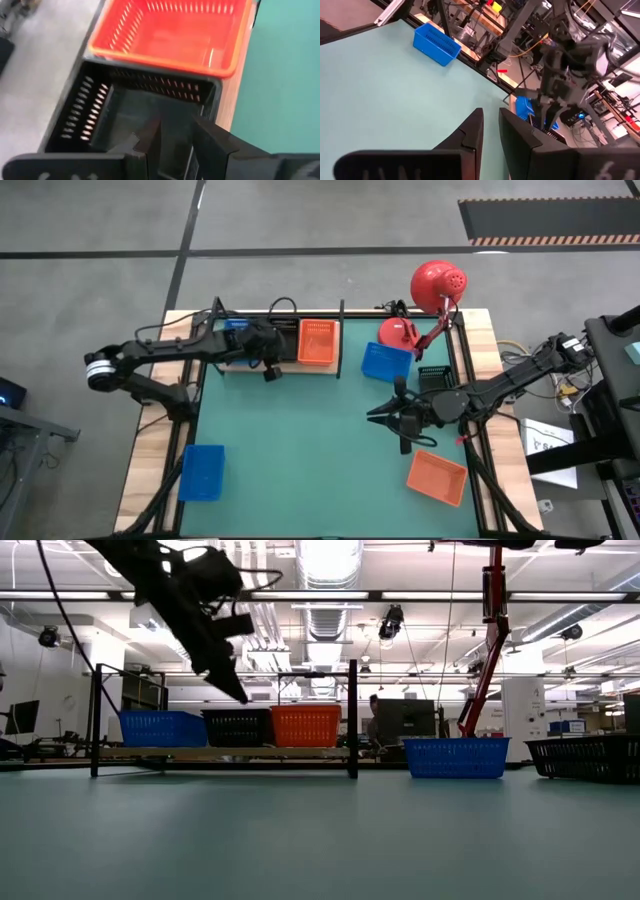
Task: Stack baskets on shelf by color
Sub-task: Stack the left black bin on top of the black bin on the shelf, then adjust the orange bins on the shelf, then stack the top blue bin on top of the blue bin on the shelf
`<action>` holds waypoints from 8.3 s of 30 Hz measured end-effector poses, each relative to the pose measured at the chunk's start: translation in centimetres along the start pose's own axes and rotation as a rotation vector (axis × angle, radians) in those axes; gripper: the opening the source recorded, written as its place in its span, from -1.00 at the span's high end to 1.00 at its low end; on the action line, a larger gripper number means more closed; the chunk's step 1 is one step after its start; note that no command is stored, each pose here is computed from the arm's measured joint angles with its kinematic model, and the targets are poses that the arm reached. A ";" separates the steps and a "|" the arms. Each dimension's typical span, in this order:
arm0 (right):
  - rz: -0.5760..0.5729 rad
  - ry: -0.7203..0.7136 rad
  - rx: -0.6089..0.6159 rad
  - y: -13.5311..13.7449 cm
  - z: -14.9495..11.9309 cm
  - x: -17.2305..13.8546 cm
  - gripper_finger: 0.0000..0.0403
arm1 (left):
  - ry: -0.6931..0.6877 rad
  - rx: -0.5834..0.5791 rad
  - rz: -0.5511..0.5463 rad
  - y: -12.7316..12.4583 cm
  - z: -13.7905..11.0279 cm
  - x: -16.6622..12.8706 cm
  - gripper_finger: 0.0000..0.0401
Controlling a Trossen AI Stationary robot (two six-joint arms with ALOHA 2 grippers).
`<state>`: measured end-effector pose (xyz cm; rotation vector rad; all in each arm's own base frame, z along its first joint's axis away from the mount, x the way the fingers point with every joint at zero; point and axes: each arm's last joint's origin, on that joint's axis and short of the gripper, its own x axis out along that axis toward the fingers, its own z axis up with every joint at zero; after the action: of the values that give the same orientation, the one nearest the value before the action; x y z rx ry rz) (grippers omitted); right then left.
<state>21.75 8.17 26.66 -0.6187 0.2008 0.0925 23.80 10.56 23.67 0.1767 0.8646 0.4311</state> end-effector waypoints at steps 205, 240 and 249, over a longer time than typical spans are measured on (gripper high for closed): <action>-0.430 1.128 0.793 -3.5 -8.1 5.6 0.32 | -0.738 0.318 -0.478 -16.7 2.6 -12.4 0.92; -0.140 0.999 0.920 -1.7 -10.7 10.0 0.96 | -0.752 0.336 -0.415 -16.4 2.7 -12.4 0.92; -0.169 1.030 0.684 -3.0 -7.8 9.8 0.96 | -0.737 0.345 -0.416 -16.5 2.6 -12.2 0.92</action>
<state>30.55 1.48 20.07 0.0577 1.1220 -0.4600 23.78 -9.56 28.52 0.4312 0.2234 -0.1836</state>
